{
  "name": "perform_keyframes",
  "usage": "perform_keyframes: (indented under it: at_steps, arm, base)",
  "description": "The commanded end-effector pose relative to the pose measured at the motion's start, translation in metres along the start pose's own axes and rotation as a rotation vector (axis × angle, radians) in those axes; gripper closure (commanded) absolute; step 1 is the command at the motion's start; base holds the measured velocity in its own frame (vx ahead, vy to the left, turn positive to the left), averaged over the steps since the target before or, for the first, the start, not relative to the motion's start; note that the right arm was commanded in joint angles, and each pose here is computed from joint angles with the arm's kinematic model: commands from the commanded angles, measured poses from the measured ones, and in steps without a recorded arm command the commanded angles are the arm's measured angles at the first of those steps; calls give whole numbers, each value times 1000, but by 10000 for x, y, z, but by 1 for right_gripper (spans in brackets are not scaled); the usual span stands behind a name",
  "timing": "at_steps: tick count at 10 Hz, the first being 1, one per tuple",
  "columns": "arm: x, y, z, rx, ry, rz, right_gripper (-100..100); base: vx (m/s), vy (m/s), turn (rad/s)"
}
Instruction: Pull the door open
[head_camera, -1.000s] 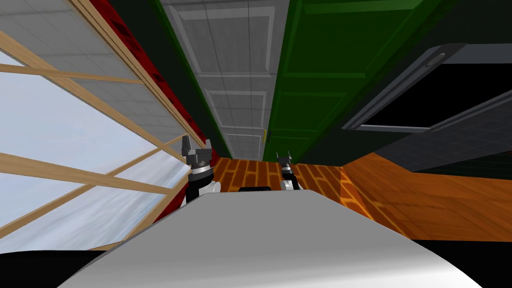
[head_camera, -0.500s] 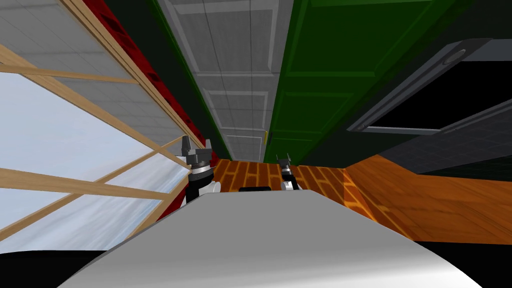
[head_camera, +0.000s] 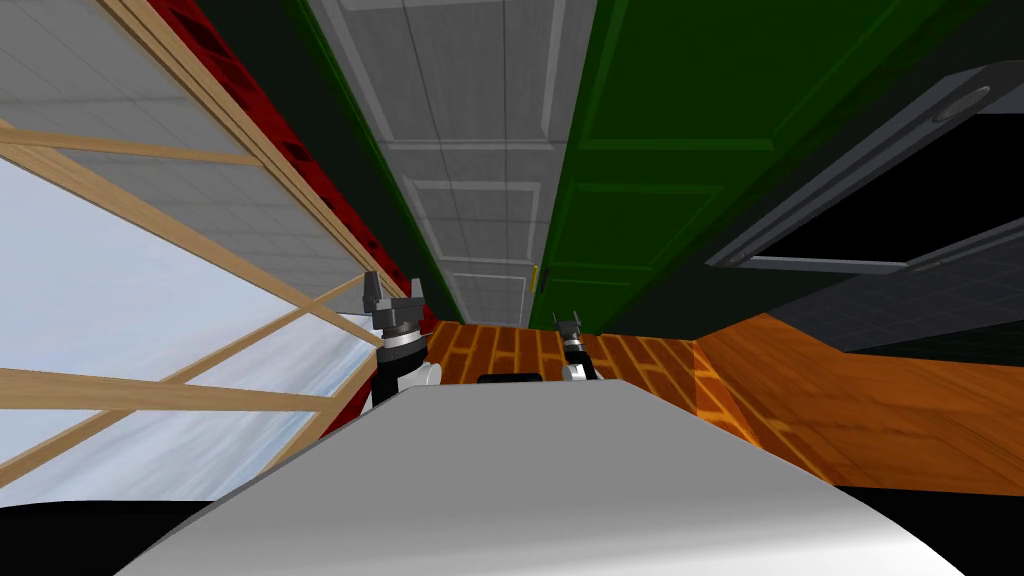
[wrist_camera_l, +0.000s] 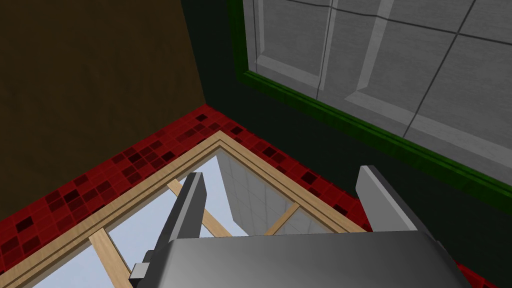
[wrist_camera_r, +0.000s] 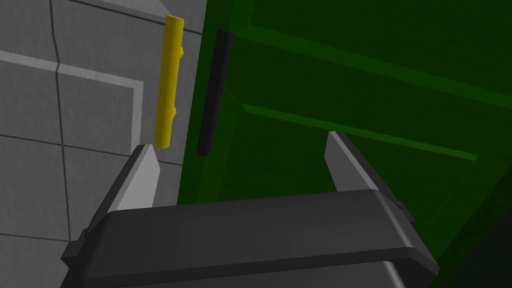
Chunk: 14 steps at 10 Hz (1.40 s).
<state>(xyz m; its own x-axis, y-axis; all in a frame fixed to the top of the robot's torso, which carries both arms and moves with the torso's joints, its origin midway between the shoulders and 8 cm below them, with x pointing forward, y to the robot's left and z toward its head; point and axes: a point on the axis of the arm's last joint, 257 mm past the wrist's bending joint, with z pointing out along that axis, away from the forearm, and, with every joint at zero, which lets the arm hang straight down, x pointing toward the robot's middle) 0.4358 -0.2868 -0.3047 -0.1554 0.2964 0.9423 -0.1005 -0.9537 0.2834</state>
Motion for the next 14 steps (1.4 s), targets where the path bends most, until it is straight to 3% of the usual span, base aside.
perform_keyframes:
  at_steps: [1, 14]
  arm:
    - [-90, 12, -26, 1, -19, 31, -100]
    - [-748, 170, -197, -18, -147, 213, -100]
  base:
    - [102, 26, 1]
    - [103, 24, 3]
